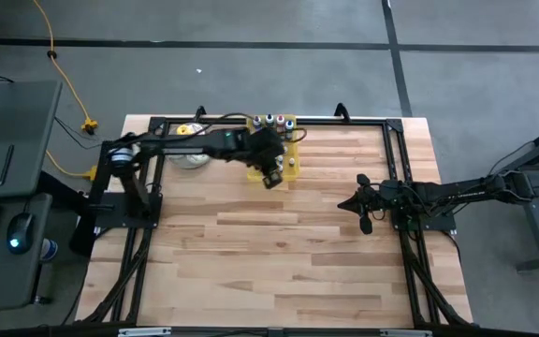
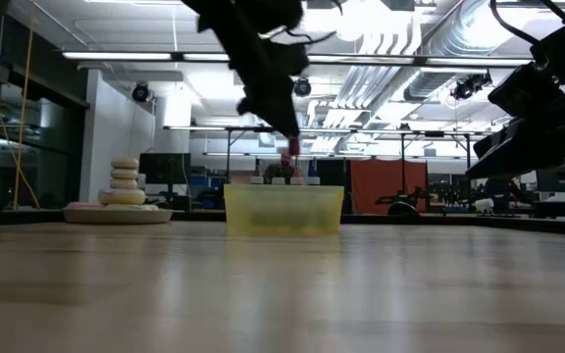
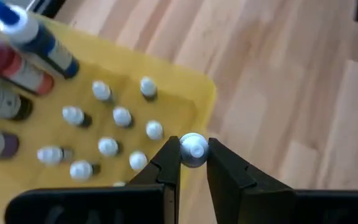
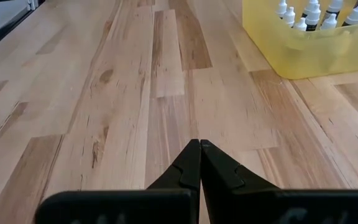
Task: Pick & Place food coloring
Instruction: Put the small red food coloring bottle into the yellow bin, then return to Home Position
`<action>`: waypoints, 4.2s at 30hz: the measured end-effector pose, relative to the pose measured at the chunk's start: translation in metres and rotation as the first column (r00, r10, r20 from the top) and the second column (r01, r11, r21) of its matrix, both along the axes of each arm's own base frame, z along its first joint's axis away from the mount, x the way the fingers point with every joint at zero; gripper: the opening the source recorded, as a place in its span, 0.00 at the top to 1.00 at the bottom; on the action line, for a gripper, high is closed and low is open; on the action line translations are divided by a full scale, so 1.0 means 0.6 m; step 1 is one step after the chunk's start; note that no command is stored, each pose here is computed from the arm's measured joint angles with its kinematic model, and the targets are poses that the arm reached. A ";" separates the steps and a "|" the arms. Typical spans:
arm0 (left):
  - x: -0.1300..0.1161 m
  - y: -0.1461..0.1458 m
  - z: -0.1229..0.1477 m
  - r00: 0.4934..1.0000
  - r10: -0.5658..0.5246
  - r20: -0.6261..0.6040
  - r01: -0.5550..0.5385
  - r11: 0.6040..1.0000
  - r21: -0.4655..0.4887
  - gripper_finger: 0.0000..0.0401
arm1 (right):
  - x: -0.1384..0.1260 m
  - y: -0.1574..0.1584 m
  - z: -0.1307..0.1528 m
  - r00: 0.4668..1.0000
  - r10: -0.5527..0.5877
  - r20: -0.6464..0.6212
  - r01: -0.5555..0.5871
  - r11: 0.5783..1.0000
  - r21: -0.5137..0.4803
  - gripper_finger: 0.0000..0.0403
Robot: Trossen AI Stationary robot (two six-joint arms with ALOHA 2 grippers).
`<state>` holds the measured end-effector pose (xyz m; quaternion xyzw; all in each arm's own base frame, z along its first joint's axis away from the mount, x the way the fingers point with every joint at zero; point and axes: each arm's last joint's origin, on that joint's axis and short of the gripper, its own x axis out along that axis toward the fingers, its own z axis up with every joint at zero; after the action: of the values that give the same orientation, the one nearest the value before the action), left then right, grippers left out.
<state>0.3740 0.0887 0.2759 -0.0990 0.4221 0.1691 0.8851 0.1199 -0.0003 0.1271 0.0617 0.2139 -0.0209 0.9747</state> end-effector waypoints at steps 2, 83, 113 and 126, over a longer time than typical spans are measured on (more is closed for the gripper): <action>0.022 0.016 -0.004 1.000 0.001 -0.008 -0.001 1.000 0.010 0.89 | 0.000 0.000 0.000 1.000 0.000 -0.001 0.000 1.000 0.000 1.00; 0.125 0.073 -0.147 0.986 0.132 -0.096 -0.139 0.989 -0.060 0.80 | 0.000 0.000 0.000 1.000 -0.001 -0.001 0.001 1.000 0.000 1.00; 0.112 0.071 -0.102 0.990 0.127 -0.062 -0.128 0.992 -0.020 0.73 | 0.000 0.000 0.000 1.000 0.000 -0.002 0.000 1.000 0.000 1.00; 0.071 0.050 0.011 0.996 0.075 0.051 -0.075 0.997 0.001 0.73 | 0.000 0.000 0.000 1.000 0.000 -0.001 0.000 1.000 0.000 1.00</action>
<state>0.4166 0.1190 0.2822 -0.1175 0.3951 0.2002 0.8888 0.1199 -0.0003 0.1270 0.0616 0.2142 -0.0211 0.9746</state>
